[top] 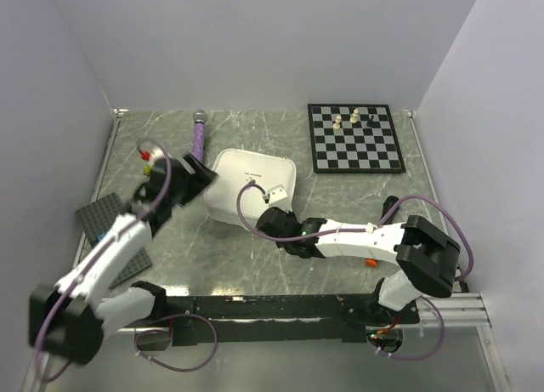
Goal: Organize the medicine kit
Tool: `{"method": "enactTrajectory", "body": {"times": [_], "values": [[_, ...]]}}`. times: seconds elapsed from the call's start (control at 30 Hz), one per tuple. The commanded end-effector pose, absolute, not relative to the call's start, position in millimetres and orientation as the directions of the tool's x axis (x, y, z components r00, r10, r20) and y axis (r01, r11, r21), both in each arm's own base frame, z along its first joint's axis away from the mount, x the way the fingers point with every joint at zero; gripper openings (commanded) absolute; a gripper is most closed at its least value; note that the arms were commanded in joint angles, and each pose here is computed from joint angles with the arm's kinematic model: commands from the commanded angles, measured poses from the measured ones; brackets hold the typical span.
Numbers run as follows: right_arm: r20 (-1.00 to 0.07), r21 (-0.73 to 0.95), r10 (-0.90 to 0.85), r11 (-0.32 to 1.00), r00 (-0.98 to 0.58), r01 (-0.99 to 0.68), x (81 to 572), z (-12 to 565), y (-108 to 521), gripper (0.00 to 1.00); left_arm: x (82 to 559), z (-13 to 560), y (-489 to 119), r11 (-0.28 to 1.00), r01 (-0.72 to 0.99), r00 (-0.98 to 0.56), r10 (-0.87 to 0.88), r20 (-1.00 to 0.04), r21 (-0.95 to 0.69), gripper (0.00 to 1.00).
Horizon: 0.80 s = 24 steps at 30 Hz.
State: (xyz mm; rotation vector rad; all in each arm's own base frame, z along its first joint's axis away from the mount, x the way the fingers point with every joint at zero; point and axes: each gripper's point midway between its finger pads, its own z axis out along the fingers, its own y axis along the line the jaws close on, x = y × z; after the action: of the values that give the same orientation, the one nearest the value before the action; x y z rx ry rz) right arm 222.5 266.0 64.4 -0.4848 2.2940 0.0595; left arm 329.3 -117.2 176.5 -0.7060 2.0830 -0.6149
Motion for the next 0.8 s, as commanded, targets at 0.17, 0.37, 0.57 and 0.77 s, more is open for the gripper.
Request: {"method": "enactTrajectory", "body": {"times": [0.17, 0.37, 0.57, 0.77], "values": [[-0.728, -0.138, -0.339, 0.924, -0.596, -0.357, 233, 83, 270, 0.00, 224, 110, -177, 0.489, -0.474, -0.424, -0.856, -0.297, -0.733, 0.93], [-0.728, -0.132, -0.333, 0.926, -0.600, -0.354, 234, 84, 271, 0.00, 216, 98, -212, 0.481, -0.478, -0.467, -0.848, -0.251, -0.735, 0.94], [-0.722, -0.129, -0.335, 0.924, -0.605, -0.359, 232, 83, 271, 0.00, 226, 94, -230, 0.479, -0.467, -0.473, -0.845, -0.248, -0.743, 0.94], [-0.716, -0.119, -0.334, 0.924, -0.613, -0.364, 230, 80, 273, 0.00, 233, 89, -240, 0.479, -0.455, -0.477, -0.843, -0.249, -0.751, 0.94]]}}
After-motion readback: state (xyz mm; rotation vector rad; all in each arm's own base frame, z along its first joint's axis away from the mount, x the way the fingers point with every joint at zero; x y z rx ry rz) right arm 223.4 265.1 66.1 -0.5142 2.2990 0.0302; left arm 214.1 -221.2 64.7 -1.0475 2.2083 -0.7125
